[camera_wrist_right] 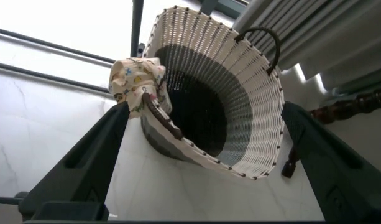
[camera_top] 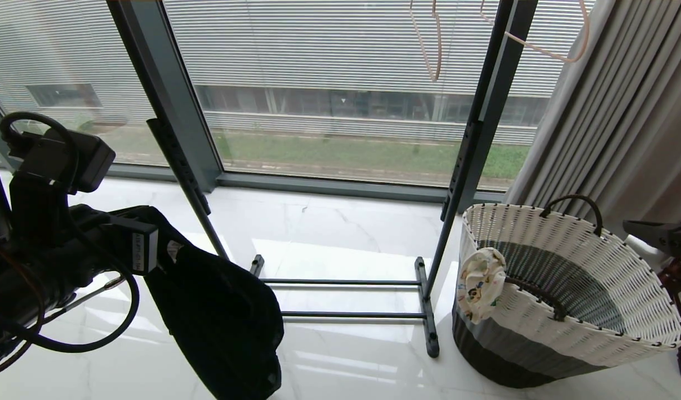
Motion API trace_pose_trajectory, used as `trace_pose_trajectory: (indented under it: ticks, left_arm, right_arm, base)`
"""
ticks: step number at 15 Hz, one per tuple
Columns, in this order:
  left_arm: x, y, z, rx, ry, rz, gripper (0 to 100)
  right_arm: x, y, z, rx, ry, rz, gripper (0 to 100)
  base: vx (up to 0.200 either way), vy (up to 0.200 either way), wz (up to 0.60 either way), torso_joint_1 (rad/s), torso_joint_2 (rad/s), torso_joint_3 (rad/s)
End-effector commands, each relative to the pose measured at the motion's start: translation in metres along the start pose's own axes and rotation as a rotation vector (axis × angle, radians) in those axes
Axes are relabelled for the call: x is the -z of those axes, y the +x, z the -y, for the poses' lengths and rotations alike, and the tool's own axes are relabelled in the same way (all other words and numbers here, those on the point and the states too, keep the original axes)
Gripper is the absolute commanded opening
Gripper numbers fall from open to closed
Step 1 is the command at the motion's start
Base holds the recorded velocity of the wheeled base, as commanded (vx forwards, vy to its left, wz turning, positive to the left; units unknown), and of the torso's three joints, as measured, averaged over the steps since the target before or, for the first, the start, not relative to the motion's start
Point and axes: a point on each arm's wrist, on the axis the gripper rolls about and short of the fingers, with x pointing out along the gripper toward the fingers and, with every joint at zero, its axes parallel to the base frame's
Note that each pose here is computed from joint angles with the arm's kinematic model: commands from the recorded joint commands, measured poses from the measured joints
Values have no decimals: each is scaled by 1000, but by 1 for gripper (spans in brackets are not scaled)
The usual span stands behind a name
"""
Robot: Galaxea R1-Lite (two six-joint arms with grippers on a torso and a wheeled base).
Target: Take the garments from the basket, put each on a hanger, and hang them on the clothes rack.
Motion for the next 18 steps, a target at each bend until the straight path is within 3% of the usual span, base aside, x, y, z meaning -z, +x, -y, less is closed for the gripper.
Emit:
trace_pose_trajectory:
  ticks: [1, 18]
  left_arm:
    - [0, 0, -1, -7, 0, -1, 0]
    - [3, -4, -3, -10, 3, -1, 0]
  right_arm:
    - [-3, 2, 0, 2, 1, 2, 100]
    - [-20, 7, 1, 2, 15, 45, 100]
  base:
    - [0, 0, 0, 27, -281, -266]
    - [0, 0, 0, 181, -463, -289]
